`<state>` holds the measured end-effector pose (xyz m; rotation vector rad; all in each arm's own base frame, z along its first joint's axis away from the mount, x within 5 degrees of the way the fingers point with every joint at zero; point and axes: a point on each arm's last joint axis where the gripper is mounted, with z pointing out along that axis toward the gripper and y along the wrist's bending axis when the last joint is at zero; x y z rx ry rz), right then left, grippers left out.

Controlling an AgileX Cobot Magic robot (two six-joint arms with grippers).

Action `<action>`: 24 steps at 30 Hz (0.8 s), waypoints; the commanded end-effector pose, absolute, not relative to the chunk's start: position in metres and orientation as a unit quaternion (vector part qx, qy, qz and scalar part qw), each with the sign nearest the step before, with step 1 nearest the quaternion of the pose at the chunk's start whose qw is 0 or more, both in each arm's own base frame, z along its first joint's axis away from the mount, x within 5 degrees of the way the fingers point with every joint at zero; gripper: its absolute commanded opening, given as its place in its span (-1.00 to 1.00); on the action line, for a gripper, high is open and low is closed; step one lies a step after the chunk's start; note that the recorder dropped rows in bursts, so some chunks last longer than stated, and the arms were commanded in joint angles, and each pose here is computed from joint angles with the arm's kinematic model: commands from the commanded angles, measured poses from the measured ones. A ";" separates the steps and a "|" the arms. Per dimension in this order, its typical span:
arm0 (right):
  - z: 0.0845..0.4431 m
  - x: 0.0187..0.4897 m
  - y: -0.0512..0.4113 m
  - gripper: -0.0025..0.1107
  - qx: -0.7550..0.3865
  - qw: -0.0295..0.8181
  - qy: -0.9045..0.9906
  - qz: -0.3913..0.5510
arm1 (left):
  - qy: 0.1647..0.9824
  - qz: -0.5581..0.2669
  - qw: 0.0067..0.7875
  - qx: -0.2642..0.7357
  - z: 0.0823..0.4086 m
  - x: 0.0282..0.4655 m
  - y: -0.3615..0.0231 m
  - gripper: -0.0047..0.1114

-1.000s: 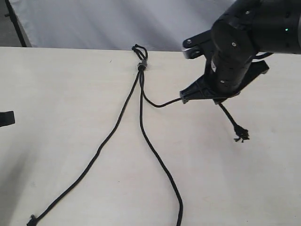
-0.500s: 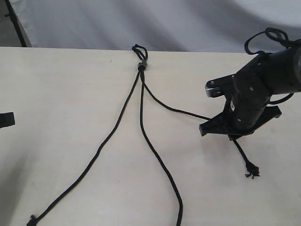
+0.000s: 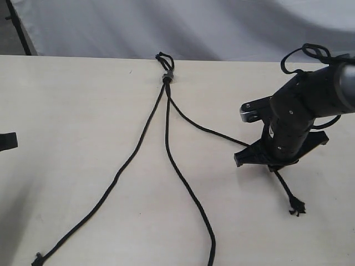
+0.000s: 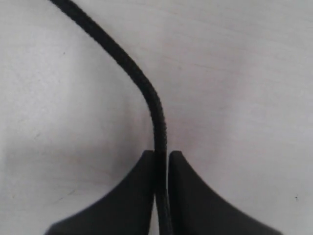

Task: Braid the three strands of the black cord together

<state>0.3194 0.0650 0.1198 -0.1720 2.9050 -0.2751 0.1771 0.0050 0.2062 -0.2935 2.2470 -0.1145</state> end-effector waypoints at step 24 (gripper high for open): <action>0.297 0.311 0.060 -0.02 -0.074 0.411 0.907 -0.056 | 0.924 -0.156 0.301 0.179 0.185 0.223 -0.172 -0.08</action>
